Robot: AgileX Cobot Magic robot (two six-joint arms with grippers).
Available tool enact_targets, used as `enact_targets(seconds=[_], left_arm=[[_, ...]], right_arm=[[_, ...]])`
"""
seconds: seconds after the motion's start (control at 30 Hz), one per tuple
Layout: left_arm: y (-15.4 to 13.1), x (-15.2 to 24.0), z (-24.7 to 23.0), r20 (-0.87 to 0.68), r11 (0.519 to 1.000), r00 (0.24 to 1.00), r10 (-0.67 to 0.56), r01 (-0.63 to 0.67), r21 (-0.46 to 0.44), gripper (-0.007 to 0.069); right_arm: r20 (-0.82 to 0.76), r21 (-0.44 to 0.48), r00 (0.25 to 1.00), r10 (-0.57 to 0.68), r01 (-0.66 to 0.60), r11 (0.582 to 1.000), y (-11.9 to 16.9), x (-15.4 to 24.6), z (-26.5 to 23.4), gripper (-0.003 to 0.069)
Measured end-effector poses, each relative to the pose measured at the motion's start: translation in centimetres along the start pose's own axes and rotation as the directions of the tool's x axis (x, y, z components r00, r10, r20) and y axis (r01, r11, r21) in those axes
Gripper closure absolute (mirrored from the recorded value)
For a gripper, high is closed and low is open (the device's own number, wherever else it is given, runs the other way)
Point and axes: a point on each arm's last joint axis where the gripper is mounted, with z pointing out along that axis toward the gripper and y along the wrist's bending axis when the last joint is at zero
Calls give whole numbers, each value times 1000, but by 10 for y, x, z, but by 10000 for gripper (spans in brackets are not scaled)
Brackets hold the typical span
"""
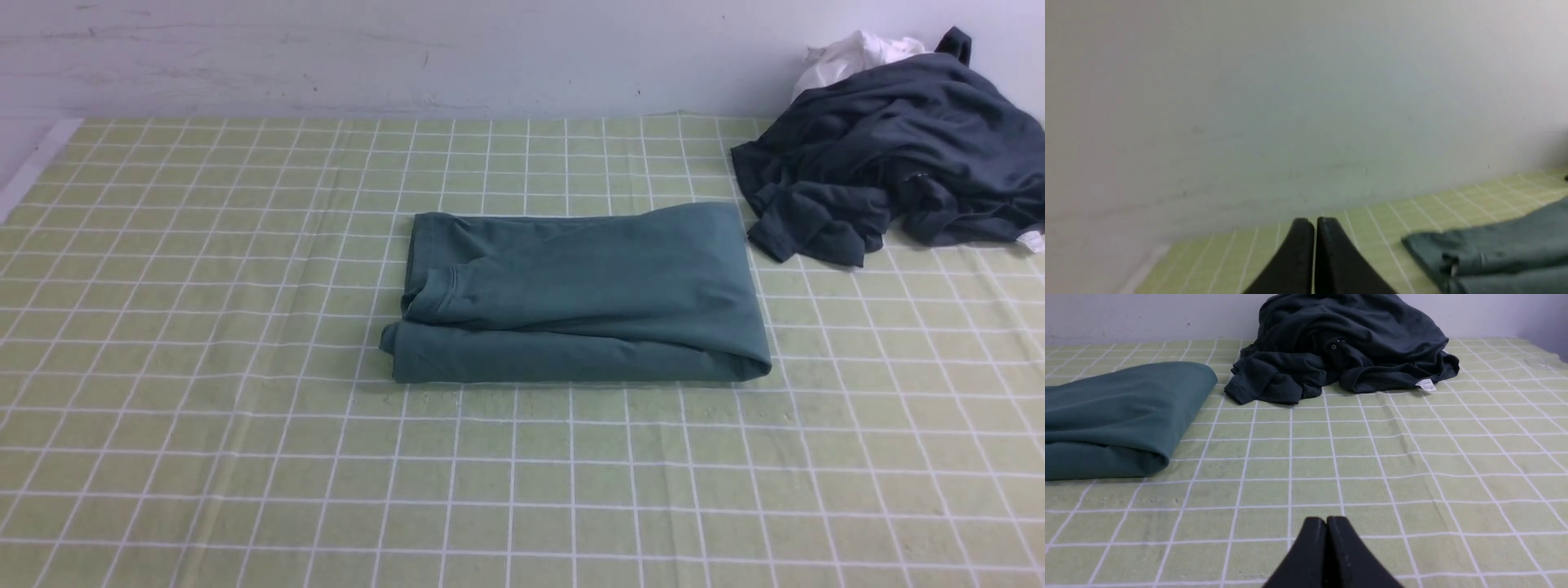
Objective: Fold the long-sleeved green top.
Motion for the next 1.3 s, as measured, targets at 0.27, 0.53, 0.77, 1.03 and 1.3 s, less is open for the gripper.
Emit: enact_targets(seconds=[0.27,0.53,0.77,1.03,1.3], left_arm=[[-3,39,-9,-423,991,897,-127,128,-26,629],[1,40,-9,-422,989,896,-142,110,-101,629],[-1,40,-9,-427,998,902,-65,54,-40,629],[-1,40,-9,-427,998,902,-61,52,-33,629],[-1,40,-9,-427,998,902,-63,53,-33,629]], right_arm=[[0,0,1000,1,-1,1000,0,0,0,673],[0,0,1000,1,-1,1000,0,0,0,673],[1,0,1000,1,-1,1000,0,0,0,673],[1,0,1000,1,-1,1000,0,0,0,673],[1,0,1000,1,-1,1000,0,0,0,673]])
